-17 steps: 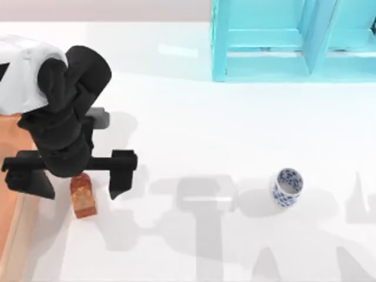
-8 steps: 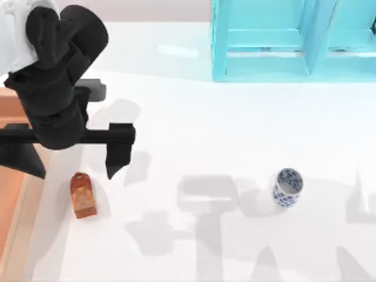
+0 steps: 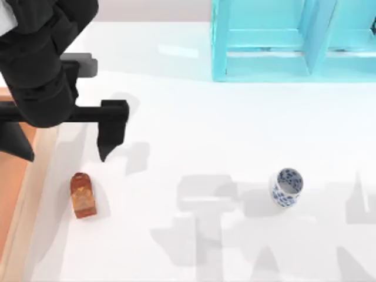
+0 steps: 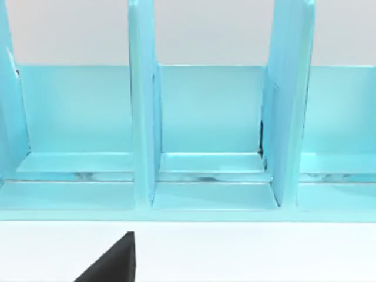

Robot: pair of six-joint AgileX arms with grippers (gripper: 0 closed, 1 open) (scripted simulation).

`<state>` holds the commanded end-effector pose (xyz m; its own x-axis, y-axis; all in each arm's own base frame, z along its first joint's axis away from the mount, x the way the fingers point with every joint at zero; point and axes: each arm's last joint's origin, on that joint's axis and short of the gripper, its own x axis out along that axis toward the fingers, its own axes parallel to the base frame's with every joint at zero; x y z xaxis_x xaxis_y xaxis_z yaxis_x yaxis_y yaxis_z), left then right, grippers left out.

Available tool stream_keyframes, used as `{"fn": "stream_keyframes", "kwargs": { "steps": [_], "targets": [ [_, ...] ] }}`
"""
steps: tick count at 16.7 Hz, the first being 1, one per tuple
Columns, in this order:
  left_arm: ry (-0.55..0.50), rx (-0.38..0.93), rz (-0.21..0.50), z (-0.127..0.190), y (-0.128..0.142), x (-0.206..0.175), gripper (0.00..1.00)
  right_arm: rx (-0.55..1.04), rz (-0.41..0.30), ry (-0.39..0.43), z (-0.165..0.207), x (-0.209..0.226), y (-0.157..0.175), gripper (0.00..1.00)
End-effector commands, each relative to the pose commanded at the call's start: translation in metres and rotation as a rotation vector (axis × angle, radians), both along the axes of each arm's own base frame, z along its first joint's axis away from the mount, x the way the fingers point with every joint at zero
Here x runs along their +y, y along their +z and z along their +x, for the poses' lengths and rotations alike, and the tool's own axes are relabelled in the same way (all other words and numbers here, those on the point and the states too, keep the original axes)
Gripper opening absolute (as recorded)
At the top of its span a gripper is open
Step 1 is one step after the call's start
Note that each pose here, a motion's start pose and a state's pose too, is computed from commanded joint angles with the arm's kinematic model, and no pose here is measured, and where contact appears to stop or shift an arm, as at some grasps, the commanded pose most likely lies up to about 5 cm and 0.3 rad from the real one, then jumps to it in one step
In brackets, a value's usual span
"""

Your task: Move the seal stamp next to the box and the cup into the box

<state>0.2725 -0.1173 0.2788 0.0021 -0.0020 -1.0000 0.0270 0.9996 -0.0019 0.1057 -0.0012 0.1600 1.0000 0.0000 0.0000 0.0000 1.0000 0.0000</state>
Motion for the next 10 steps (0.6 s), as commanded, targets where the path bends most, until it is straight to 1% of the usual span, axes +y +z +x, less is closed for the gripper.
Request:
{"fn": "stream_keyframes", "kwargs": {
  "steps": [3,5,7,10],
  "targets": [
    [-0.002,0.000,0.004,0.002,-0.001,-0.004,1.00,0.000,0.000,0.000,0.000,0.000,0.000,1.00],
    [-0.008,-0.010,0.016,0.009,-0.001,-0.021,1.00,0.000,0.000,0.000,0.000,0.000,0.000,1.00],
    [-0.013,-0.025,0.032,0.019,-0.002,-0.049,1.00,0.000,0.000,0.000,0.000,0.000,0.000,1.00],
    [-0.016,-0.080,0.047,0.033,-0.005,-0.112,1.00,0.000,0.000,0.000,0.000,0.000,0.000,1.00]
  ]
}}
